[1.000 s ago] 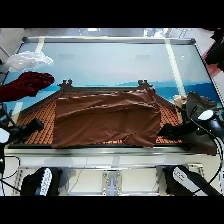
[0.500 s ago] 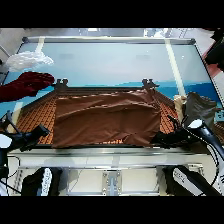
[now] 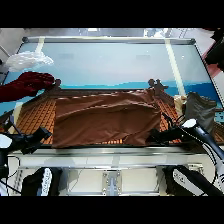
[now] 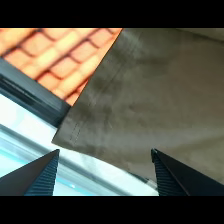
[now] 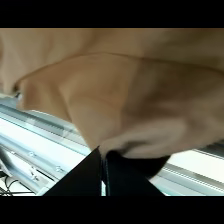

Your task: Fold the shirts.

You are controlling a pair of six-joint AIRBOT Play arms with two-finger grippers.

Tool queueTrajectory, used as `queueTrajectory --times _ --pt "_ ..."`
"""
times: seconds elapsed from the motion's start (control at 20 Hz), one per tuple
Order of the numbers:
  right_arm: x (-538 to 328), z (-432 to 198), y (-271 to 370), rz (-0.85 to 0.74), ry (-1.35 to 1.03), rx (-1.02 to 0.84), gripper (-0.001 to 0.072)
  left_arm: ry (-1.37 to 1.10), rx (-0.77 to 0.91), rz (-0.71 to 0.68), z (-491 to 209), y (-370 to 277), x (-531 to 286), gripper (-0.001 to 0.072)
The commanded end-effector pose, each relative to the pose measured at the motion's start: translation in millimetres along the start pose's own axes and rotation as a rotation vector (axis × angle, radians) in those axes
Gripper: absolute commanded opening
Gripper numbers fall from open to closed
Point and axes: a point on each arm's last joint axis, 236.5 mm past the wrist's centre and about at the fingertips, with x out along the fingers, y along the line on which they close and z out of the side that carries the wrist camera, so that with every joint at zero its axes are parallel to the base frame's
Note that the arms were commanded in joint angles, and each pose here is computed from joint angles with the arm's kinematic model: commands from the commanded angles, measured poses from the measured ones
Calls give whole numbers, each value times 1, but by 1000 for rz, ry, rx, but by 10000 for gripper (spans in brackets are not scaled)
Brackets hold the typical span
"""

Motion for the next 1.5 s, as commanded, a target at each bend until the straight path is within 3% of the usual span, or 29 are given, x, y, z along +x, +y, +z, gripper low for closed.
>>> queueTrajectory --times 0.0,0.15,0.35,0.45,0.5,0.85,1.1,1.45 --pt "-2 5 17 63 -27 -12 20 57 -118 25 -13 7 -1 633" --pt "-2 6 18 65 -32 -56 20 122 -281 26 -27 20 2 622" --pt "-2 7 18 66 -38 -84 20 240 -505 -87 -54 22 30 589" --pt "-2 7 20 75 -37 -85 20 253 -543 -94 -54 28 37 552" --pt "-2 8 23 85 -40 -87 20 279 -560 -91 -56 30 39 510" --pt "-6 17 45 179 -84 -111 21 325 -620 -81 -48 40 63 510" --pt "-7 19 51 201 -94 -104 20 219 -669 -205 -12 22 71 474" --pt "-10 23 63 257 -112 -87 20 296 -661 -189 -24 27 84 471"
